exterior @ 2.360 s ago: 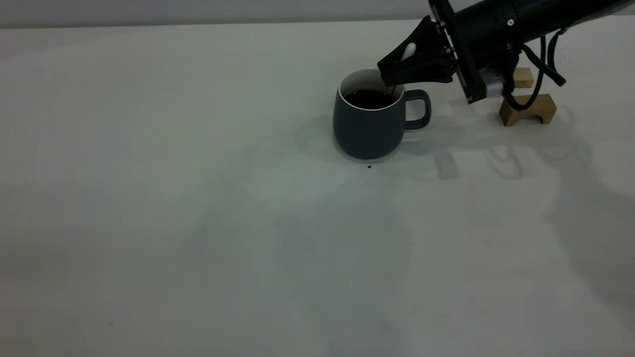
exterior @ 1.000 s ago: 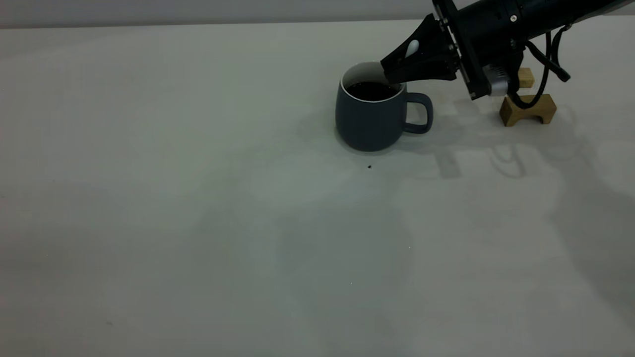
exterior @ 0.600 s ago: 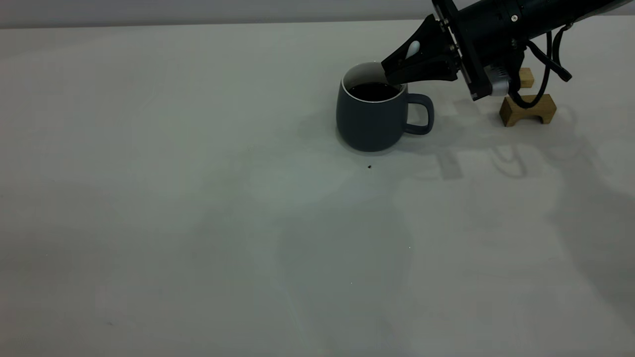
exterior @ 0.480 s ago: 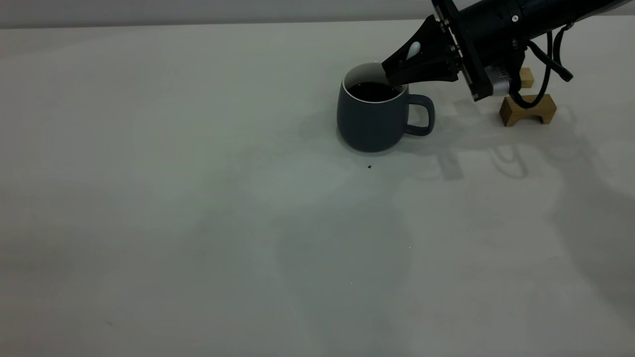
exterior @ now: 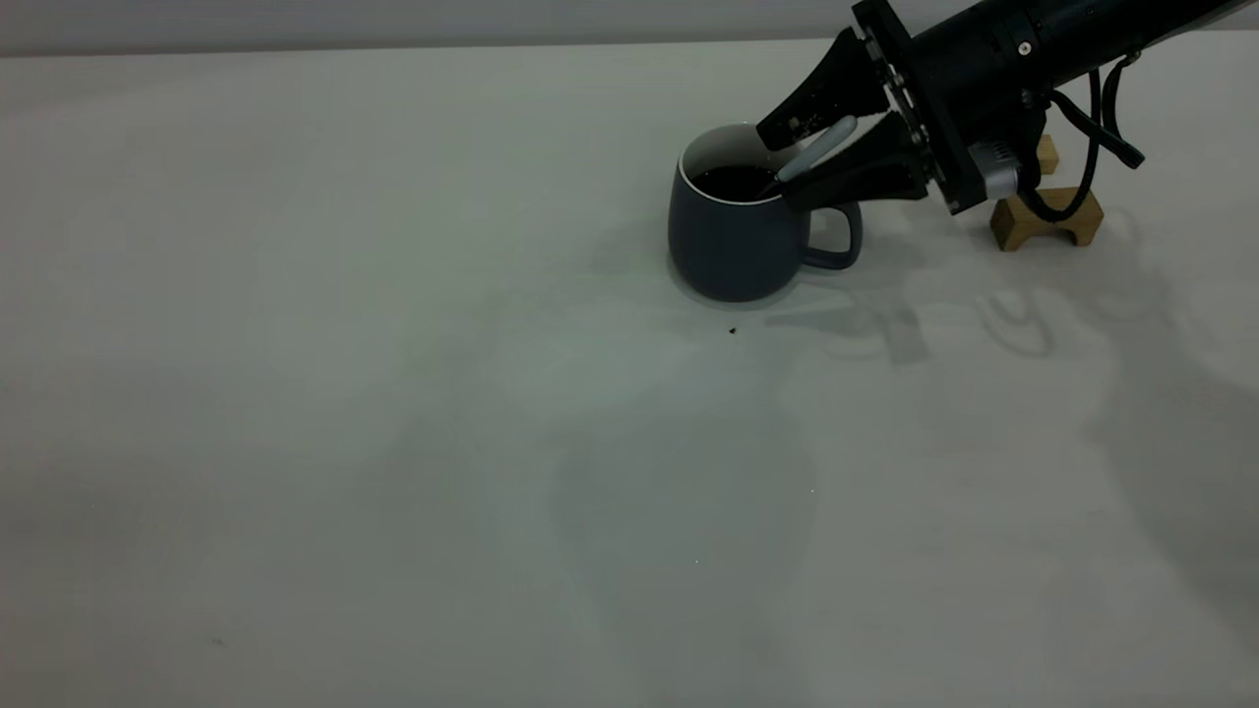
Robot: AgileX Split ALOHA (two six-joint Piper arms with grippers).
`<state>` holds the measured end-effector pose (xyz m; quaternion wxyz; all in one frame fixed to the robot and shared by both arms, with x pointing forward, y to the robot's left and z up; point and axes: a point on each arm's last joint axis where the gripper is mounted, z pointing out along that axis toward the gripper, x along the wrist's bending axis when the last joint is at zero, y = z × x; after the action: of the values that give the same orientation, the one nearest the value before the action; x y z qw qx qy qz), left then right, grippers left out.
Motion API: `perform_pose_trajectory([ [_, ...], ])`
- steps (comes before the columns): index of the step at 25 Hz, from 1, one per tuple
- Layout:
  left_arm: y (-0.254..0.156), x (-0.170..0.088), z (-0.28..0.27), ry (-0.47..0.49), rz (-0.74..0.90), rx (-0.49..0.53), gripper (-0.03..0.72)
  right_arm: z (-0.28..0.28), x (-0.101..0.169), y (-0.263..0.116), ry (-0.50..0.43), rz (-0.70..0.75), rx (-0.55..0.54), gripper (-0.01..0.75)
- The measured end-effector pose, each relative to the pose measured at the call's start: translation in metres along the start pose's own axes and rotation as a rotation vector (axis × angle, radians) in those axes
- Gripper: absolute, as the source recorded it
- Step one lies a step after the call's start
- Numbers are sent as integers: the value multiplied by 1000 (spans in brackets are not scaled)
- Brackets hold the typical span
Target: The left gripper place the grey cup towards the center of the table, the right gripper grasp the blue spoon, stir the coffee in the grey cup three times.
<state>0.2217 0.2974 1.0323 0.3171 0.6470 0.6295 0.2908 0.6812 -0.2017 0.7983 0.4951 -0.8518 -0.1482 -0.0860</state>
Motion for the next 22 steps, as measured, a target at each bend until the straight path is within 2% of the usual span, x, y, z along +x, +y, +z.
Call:
perform_pose_trajectory([
  [2, 0, 0, 0, 0, 0, 0, 585, -1, 0, -1, -11, -54, -8, 675],
  [4, 0, 0, 0, 0, 0, 0, 585, -6, 2, -7, -25, -139, -23, 715],
  [9, 0, 0, 0, 0, 0, 0, 585, -33, 22, -47, -22, -443, -66, 692],
  [14, 0, 0, 0, 0, 0, 0, 585, -57, 36, -96, -43, -765, -115, 565],
  [17, 0, 0, 0, 0, 0, 0, 585, -73, 37, -129, -128, -956, -174, 459],
  [22, 0, 0, 0, 0, 0, 0, 585, -114, 29, -182, -356, -1259, -346, 272],
])
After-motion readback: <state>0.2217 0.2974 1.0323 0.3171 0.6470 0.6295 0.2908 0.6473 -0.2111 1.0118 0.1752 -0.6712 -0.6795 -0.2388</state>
